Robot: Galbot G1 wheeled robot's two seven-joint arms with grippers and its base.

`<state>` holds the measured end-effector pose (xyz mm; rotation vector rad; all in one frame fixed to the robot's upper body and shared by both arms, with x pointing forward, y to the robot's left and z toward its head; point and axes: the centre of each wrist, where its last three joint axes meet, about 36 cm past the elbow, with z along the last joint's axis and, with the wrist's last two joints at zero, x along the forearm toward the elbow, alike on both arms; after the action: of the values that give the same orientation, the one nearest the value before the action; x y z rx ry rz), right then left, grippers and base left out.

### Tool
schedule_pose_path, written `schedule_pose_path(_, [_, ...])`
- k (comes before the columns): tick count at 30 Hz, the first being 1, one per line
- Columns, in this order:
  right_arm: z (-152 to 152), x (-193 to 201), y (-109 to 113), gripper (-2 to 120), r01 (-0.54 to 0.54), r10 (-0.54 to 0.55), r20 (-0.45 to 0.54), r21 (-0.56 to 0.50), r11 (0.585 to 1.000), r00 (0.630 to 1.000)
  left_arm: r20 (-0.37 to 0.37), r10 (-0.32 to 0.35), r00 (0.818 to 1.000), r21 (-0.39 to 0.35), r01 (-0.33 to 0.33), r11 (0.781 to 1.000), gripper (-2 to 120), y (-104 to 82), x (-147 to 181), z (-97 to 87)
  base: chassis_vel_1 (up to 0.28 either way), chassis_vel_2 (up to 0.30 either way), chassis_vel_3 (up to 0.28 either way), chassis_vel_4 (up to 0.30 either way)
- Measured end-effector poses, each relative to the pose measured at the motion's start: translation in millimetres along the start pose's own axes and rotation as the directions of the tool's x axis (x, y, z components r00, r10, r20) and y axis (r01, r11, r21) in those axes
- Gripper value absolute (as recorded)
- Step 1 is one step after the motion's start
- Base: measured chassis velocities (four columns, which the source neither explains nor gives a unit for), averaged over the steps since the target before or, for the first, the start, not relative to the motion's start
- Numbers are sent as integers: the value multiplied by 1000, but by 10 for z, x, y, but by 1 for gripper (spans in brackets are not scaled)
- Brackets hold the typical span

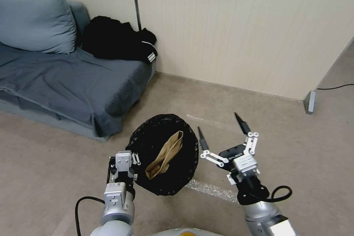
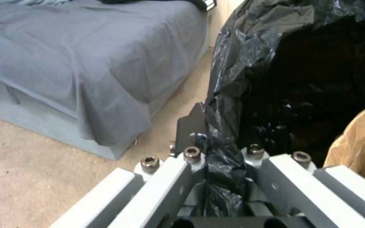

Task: Pick up the trash bin, then pick up the garbage from the floor and place it into the trash bin.

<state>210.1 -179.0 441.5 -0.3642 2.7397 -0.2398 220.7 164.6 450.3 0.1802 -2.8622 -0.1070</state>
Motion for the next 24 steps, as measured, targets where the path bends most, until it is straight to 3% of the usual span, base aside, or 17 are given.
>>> schedule_pose_path(8, [217,149,-19,100,-53,53,-35,10,999,998,-8,-8,1000,14,8,1000,1,12,-5,8,0,0,0,0])
schedule_pose_path(24, [281,118,-20,100,-73,72,-26,-23,997,997,-49,-8,999,24,9,1000,1,-2,51,22,13,12,14,15])
